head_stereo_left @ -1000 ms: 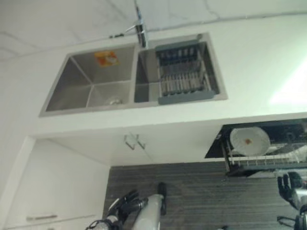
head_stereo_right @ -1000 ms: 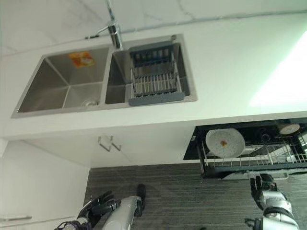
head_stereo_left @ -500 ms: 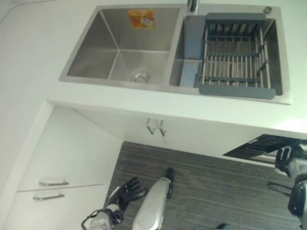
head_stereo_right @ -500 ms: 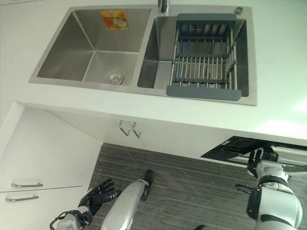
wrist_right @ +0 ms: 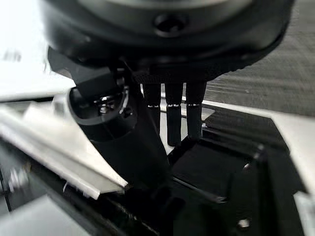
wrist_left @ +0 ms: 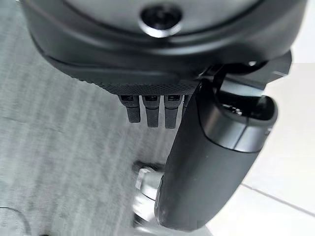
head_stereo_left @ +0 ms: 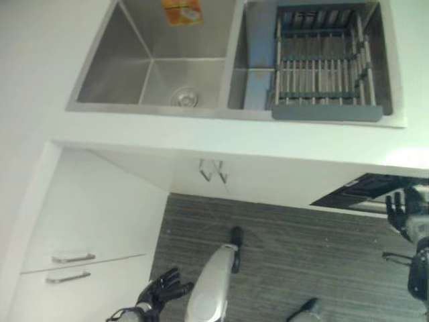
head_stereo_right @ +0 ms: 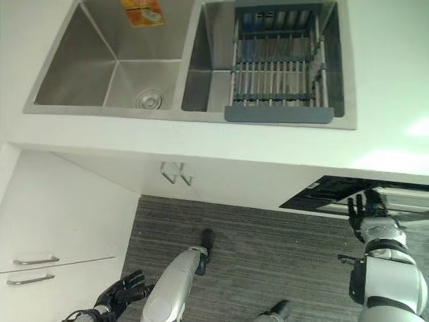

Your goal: Place the dishes in the dishwasher.

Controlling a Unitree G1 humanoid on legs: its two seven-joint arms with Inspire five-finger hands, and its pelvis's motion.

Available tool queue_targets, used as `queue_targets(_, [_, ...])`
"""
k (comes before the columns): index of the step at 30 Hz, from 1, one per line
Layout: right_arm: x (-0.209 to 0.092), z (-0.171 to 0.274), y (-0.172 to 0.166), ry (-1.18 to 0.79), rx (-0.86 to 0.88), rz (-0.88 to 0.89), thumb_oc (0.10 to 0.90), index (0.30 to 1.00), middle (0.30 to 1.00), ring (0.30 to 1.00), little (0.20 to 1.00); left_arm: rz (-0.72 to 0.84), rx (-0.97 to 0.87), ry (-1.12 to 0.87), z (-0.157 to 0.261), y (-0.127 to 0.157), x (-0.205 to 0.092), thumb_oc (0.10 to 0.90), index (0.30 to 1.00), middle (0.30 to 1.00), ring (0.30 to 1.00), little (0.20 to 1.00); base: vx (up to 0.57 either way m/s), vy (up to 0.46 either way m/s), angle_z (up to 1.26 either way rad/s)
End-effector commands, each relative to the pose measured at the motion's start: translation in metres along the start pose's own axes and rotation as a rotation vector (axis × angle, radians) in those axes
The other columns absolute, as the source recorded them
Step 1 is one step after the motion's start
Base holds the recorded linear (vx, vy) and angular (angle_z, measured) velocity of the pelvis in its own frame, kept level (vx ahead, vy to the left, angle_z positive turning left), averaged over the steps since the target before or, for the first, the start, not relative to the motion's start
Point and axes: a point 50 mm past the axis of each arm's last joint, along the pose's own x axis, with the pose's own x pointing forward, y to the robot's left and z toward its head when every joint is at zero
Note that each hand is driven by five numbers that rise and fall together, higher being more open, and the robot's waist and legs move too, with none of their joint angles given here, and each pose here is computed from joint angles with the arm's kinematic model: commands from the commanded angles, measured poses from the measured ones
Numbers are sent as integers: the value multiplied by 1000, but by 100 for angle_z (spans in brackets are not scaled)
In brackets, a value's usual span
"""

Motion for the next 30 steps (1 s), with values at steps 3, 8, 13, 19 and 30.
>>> queue_targets(3, [-21,-1,84,-182,-314,499,800,900,900,900,900,26,26,-92,15,4,-1,800,900,900,900,900,-180,-72,-34])
queue_targets(8, [-18,-55,54,-119,-476,534,800,900,900,900,900,51,-21,-146,31,0,5,800,900,900,900,900,-137,-71,-32])
queue_targets(13, [-19,-101,15,-17,-573,520,800,900,900,900,900,77,18,-142,38,-3,11,800,900,900,900,900,-74,-30,-32])
queue_targets(19, [-24,-131,-45,92,-722,468,800,900,900,900,900,128,16,-113,42,-2,17,800,900,900,900,900,-15,-3,-29])
queue_targets(30, [-51,-189,-134,362,-922,314,800,900,900,900,900,255,28,5,15,0,18,800,900,900,900,900,55,-10,-21])
